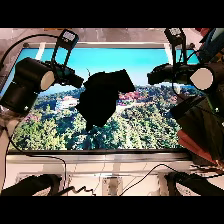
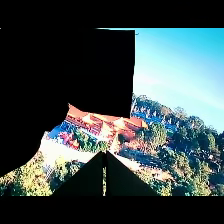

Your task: Fold the clothes and pants, and hang the long-sleeved shirts on hangers.

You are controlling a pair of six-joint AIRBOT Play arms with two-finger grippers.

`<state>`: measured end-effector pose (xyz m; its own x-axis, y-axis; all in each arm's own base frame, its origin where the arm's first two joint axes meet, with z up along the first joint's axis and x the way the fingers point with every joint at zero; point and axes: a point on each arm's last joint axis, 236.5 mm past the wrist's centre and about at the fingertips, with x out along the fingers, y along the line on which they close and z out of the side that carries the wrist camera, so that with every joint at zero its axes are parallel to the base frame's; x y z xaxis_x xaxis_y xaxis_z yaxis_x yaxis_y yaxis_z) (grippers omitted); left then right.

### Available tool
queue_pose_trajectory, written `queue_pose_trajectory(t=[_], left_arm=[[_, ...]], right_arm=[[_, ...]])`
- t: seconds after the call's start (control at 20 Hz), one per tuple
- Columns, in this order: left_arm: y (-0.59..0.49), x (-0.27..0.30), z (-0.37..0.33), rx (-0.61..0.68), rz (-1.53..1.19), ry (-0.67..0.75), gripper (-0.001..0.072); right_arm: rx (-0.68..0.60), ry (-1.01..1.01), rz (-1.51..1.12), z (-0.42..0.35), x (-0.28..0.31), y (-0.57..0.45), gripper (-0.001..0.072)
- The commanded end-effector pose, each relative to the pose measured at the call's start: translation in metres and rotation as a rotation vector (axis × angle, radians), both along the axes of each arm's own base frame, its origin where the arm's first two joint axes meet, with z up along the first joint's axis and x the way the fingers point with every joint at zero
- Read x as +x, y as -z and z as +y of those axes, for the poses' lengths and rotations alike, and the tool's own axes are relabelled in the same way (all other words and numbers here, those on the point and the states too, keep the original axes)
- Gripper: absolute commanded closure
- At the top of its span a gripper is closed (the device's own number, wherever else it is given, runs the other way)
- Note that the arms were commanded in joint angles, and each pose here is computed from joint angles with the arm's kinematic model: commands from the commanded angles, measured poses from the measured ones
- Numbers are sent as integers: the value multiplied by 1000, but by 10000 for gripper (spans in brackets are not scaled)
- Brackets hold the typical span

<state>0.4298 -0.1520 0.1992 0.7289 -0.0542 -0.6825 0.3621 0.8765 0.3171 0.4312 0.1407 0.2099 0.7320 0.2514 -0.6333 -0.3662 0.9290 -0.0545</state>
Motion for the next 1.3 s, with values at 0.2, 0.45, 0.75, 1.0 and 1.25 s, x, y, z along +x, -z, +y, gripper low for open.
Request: queue_pose_trajectory(t=[0.2,0.45,0.75,1.0,1.25], left_arm=[[0,0,0,0,-1,-1,698],[0,0,0,0,-1,-1,697],[0,0,0,1,0,-1,698],[5,0,-3,-5,13,3,698],[-4,5,63,154,-4,-129,697]], right_arm=[[63,-23,26,14,-5,0,691],[74,-307,278,73,-56,57,691],[-83,-646,421,166,-109,152,575],[-90,-720,330,238,-110,192,311],[-314,-839,182,253,-96,233,231]])
